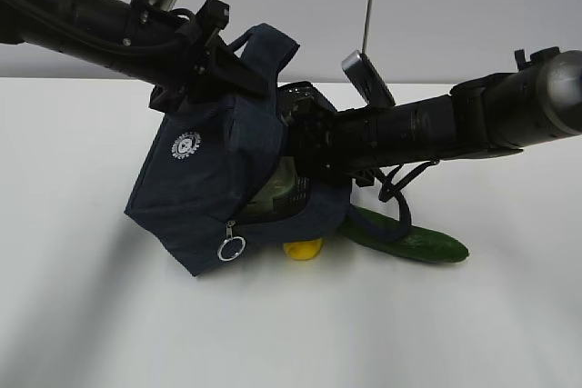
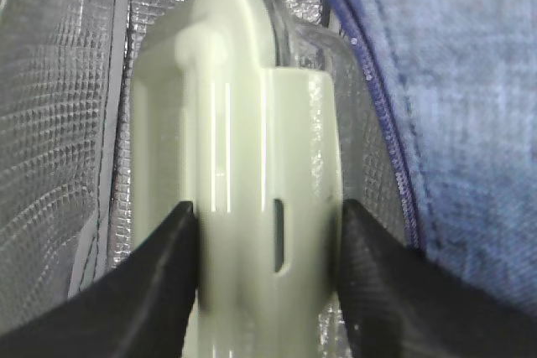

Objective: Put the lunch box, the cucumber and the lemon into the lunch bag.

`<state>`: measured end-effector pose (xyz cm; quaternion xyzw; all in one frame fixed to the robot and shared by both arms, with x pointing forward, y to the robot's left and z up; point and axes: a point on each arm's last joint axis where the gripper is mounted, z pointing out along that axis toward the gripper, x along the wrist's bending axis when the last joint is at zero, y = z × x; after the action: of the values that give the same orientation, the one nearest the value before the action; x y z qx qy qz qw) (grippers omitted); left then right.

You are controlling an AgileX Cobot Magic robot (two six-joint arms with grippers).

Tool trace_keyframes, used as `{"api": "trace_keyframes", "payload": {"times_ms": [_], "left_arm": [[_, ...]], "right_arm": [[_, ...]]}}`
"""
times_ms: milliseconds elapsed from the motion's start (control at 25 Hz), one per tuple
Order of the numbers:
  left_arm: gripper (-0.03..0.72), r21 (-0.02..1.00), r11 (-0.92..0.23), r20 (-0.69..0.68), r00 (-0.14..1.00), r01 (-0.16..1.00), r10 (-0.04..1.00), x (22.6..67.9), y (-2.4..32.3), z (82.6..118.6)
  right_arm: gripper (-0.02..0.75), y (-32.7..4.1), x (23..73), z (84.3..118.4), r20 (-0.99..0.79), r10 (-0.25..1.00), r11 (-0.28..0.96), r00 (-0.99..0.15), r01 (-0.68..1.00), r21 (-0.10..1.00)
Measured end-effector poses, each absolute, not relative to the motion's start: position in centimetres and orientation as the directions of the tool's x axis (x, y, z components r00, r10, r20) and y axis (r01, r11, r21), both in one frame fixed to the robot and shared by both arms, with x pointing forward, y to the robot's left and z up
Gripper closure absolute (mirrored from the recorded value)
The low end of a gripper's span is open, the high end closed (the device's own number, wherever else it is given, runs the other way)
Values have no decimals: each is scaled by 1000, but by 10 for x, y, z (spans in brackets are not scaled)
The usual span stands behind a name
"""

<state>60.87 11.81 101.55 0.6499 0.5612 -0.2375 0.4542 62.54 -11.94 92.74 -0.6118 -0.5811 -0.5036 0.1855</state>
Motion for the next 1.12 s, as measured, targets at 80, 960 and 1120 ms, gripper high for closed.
{"api": "trace_keyframes", "payload": {"times_ms": [80,960,1120], "left_arm": [[700,323,44,-820,256,945,512,609,118,1016],[700,316,59,-825,243,947,510,612,123,1015],[700,311,62,-828,238,948,507,613,127,1015]], "right_arm": [[358,-119,625,927,832,524,-256,-183,898,358],[342,-123,627,935,858,465,-251,-220,896,367],[342,-124,625,939,860,419,-206,-292,891,404]]}}
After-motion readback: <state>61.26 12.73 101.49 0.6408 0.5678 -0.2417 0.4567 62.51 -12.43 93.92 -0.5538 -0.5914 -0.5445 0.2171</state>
